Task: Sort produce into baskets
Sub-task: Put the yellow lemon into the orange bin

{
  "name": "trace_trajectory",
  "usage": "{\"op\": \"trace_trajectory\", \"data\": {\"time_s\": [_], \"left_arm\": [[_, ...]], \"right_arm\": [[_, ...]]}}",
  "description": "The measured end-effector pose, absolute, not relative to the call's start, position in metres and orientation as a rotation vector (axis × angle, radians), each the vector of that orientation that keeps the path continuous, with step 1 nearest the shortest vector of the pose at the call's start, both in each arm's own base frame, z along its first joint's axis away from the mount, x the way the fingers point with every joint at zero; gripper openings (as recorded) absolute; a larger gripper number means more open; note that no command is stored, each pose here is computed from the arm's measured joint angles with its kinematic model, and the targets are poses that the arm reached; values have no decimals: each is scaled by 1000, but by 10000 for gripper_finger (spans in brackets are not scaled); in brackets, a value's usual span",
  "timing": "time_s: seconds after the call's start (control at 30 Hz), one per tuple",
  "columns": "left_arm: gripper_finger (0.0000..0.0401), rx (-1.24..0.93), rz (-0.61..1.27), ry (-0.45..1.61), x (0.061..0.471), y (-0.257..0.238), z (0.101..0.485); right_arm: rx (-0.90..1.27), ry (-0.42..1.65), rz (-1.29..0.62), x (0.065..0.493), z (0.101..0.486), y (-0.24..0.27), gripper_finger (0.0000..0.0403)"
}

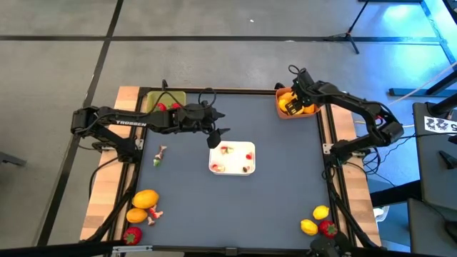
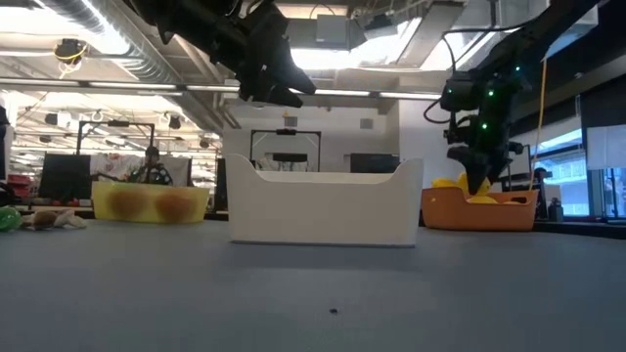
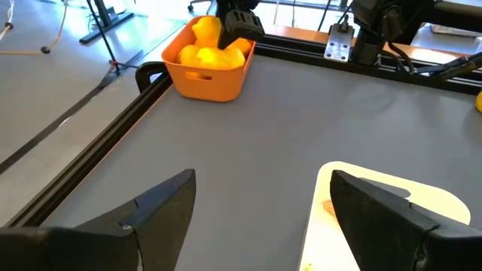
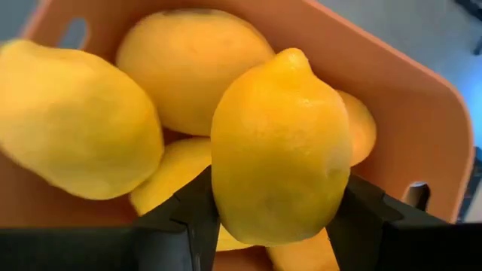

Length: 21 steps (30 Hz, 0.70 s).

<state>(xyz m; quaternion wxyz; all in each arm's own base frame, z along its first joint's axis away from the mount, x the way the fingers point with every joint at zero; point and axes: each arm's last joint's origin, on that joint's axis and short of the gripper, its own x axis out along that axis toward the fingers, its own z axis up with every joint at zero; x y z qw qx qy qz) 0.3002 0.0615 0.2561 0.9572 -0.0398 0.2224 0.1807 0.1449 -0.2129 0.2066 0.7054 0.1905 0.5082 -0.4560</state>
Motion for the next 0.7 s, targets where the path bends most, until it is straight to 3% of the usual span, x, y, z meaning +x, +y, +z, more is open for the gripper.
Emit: {"op": "trace_trajectory", "data": {"time_s": [0.4,0.7], "left_arm": [[302,-79,366,452,300,62,256],[302,-61,362,453,300,62,256]], "right_arm": [[388,1177,-975,147,222,-210,293],[367,1147,-862,162,256,-160,305]]}}
